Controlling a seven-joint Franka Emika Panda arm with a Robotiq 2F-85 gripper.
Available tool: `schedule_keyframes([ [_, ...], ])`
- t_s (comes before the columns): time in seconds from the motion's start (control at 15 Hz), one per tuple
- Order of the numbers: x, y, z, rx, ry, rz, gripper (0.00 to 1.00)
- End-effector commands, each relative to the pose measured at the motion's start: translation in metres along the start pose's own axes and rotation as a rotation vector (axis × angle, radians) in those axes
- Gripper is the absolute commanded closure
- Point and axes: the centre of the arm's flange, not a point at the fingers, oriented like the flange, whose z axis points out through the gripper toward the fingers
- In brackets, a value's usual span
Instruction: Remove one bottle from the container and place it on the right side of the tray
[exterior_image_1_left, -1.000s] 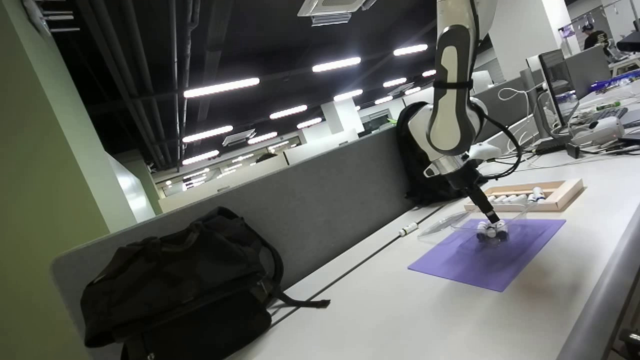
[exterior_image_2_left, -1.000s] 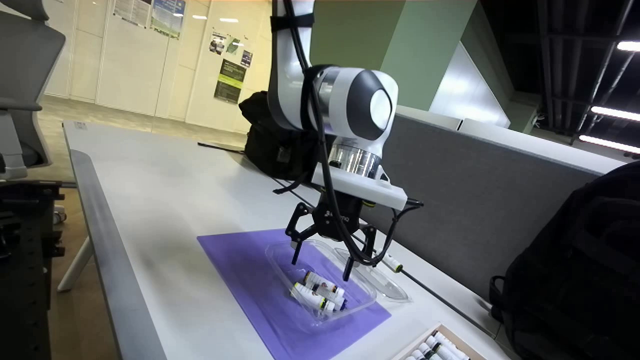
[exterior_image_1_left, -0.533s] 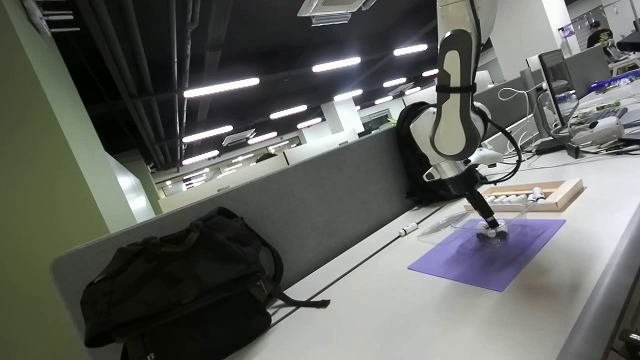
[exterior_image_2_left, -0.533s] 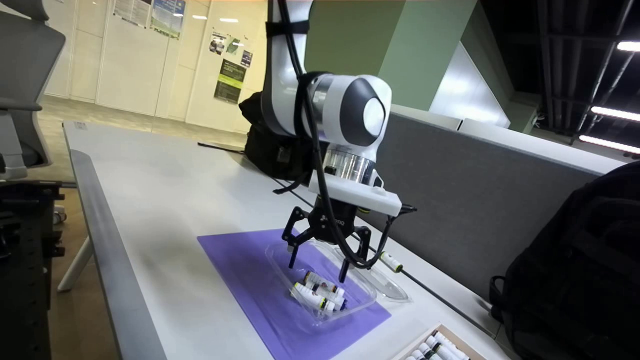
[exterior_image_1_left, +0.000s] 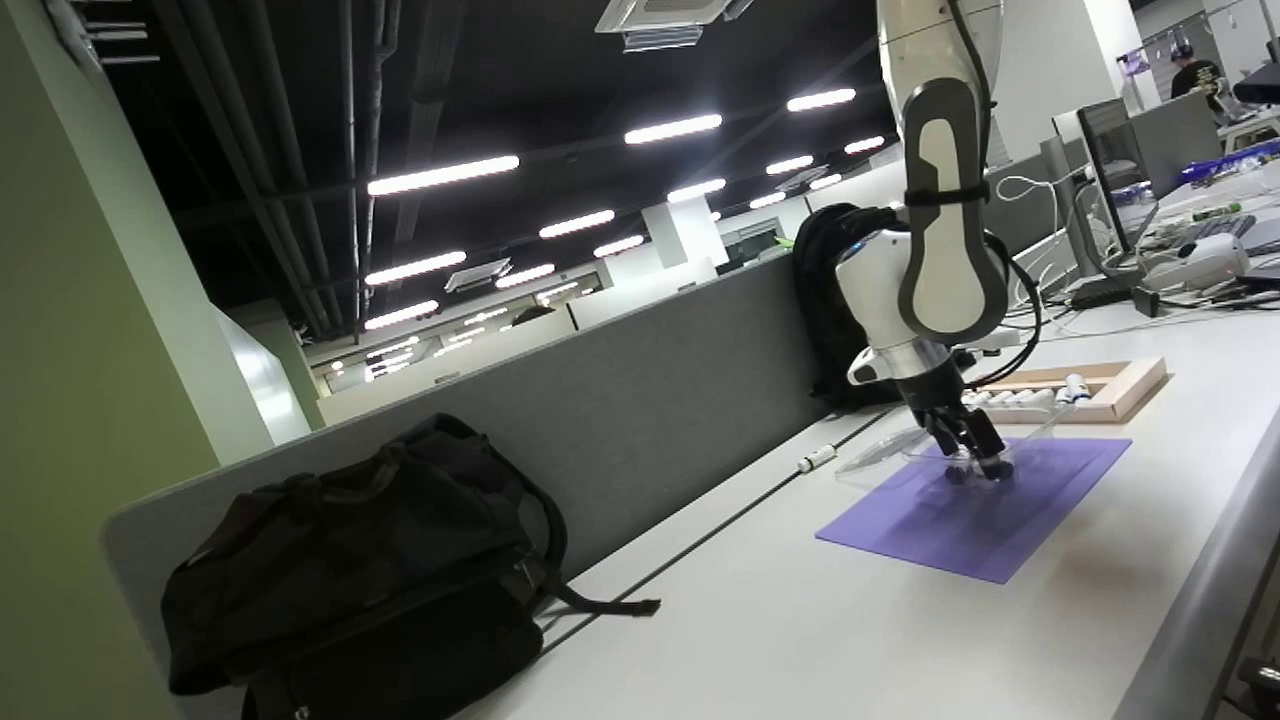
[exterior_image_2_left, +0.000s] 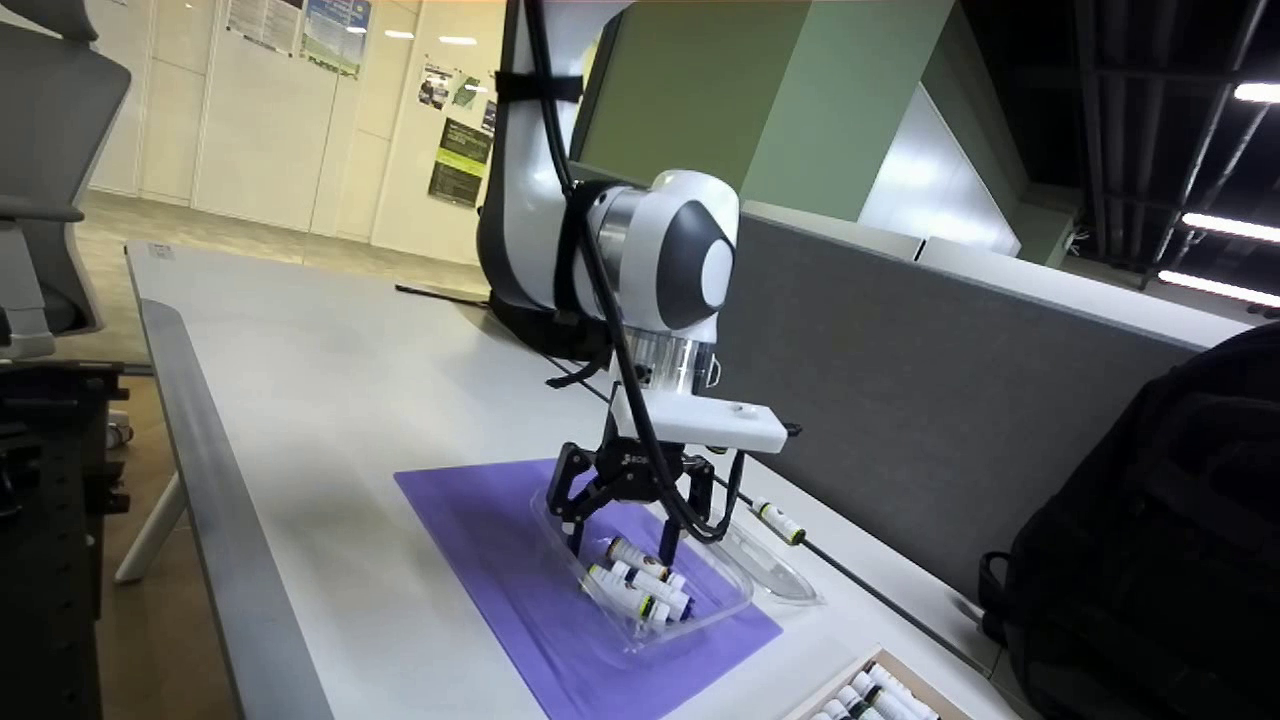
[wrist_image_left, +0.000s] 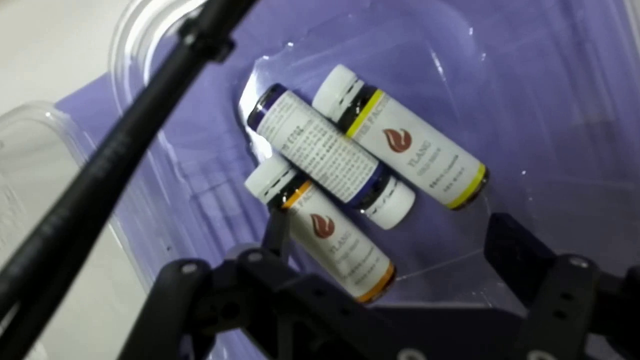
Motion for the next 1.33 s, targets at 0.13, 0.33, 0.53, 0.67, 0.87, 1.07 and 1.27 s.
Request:
schedule_keyframes([
  [0.13, -0.01, -0.009, 0.012, -0.046, 0.027, -0.061, 0.26],
  [0.33, -0.015, -0.008, 0.012, -0.06, 0.038, -0.067, 0.44],
  [0.53, -0.017, -0.008, 0.014, -0.064, 0.045, -0.062, 0.67],
  [0.67, -0.019, -0.006, 0.012, -0.074, 0.055, -0.057, 0.8],
  [0.87, -0.021, -0.004, 0.011, -0.094, 0.069, -0.043, 0.98],
  [1.07, -0.022, -0.004, 0.011, -0.11, 0.081, -0.033, 1.0],
  [1.27, -0.025, -0.01, 0.018, -0.087, 0.072, -0.029, 1.0],
])
